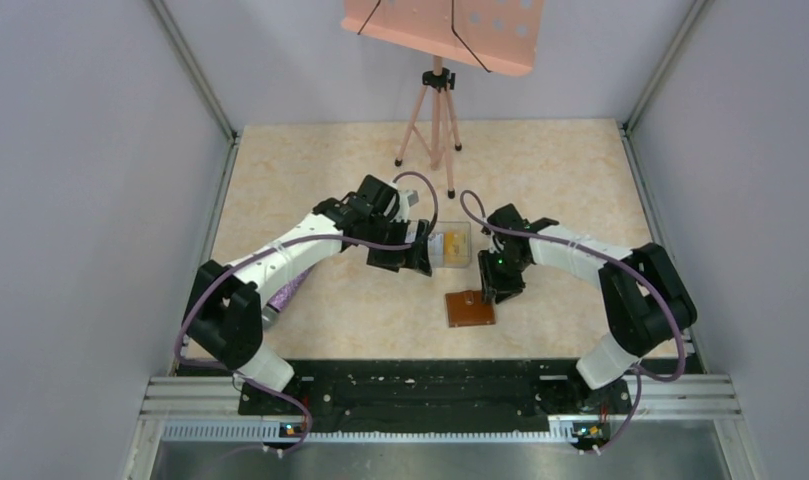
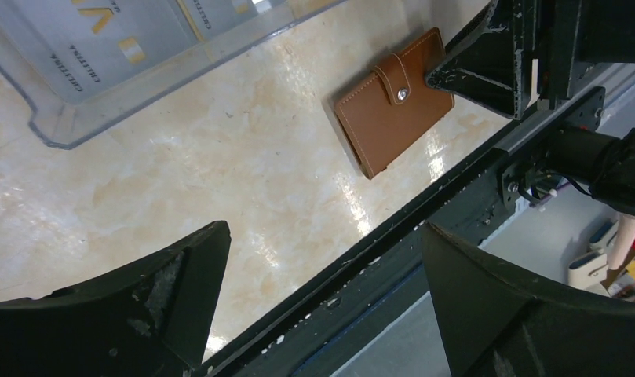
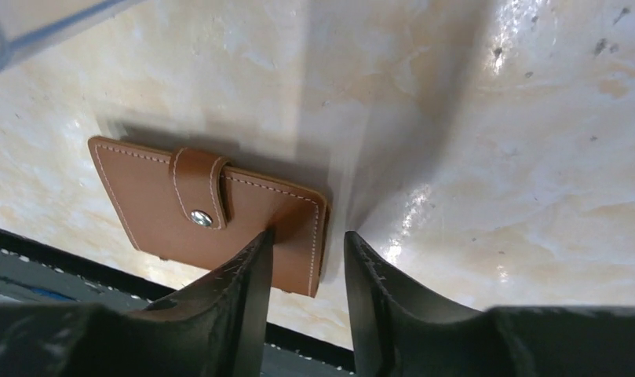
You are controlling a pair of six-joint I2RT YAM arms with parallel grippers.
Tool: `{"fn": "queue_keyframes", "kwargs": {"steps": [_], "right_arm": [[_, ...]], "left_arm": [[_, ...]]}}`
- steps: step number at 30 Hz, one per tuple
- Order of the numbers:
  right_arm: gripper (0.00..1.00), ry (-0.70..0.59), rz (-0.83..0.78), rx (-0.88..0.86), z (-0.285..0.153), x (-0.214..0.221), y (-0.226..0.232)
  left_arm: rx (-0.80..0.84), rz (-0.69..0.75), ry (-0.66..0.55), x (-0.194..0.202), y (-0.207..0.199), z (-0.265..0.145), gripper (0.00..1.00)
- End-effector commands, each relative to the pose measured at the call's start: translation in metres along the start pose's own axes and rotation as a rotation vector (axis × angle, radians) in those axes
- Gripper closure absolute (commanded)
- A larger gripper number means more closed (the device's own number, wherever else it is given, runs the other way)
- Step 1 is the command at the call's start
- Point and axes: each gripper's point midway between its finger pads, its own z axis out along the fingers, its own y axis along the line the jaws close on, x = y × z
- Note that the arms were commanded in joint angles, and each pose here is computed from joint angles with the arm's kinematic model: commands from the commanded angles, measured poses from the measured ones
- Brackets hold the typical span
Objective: Put the credit cards into the card holder
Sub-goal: Move the card holder to the center of the board.
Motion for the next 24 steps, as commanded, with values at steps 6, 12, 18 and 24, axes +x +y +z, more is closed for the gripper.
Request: {"fn": "queue_keyframes", "kwargs": {"steps": [6, 12, 18, 24], "right_arm": [[0.49, -0.106, 0.101, -0.124, -0.017, 0.000, 0.018], [0.49, -0.068, 0.230, -0.250, -0.008, 0.030, 0.013], [0.51, -0.098, 0.310, -0.338, -0.011, 0.042, 0.008], [0.51, -0.158, 0.266, -0.361, -0.013, 0.029, 0.011]], "left_arm": [[0.180, -0.121, 0.057, 0.025, -0.016, 0.024, 0.12], [0.216, -0.214, 0.055, 0.044, -0.011, 0.042, 0.19], [0.279, -0.254, 0.060, 0.053, -0.020, 0.066, 0.31], [0.300, -0.252, 0.079, 0.054, -0.034, 0.088, 0.35]]}}
